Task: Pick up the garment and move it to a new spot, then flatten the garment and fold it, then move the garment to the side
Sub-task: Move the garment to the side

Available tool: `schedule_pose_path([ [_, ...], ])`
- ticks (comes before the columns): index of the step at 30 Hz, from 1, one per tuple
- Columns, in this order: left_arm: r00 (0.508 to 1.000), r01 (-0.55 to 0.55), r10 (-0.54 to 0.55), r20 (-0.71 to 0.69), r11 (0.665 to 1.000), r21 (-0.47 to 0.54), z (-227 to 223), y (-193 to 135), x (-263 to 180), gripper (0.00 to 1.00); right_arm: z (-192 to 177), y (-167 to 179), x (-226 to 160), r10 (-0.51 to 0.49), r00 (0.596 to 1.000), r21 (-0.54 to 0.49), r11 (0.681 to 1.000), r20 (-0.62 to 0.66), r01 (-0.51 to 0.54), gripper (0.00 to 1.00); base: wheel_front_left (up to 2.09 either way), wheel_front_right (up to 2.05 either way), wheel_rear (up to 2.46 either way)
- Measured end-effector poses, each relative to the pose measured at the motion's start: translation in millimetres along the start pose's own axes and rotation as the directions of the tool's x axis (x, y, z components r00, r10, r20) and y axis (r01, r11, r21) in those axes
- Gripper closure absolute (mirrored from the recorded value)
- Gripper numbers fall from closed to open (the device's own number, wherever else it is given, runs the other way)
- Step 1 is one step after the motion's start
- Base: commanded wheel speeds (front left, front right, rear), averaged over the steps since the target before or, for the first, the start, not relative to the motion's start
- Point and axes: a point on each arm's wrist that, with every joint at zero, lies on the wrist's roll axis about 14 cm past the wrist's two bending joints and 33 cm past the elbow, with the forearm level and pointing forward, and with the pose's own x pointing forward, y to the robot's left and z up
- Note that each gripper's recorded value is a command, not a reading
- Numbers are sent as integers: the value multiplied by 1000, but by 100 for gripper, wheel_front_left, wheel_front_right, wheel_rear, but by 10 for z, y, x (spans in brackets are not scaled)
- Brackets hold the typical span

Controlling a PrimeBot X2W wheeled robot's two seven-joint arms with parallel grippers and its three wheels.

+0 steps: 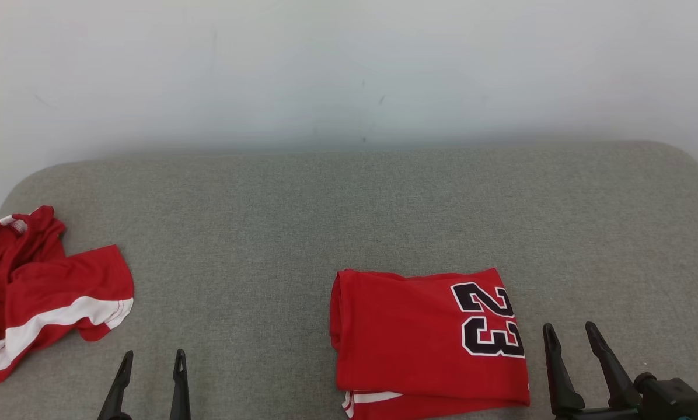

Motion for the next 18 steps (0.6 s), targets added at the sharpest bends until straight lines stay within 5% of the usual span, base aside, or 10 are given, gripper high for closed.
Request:
schedule_pose_path([
  [10,1000,-6,6,-2,1000,-3,-7,15,10,0,45,-22,198,8,1000,-16,1000,-26,-9,0,0,0,0],
  [18,1000,-8,8,-4,1000,-16,-20,1,83,0,-184,-101,511,3,981,-21,1000,-196,-7,0,0,0,0],
])
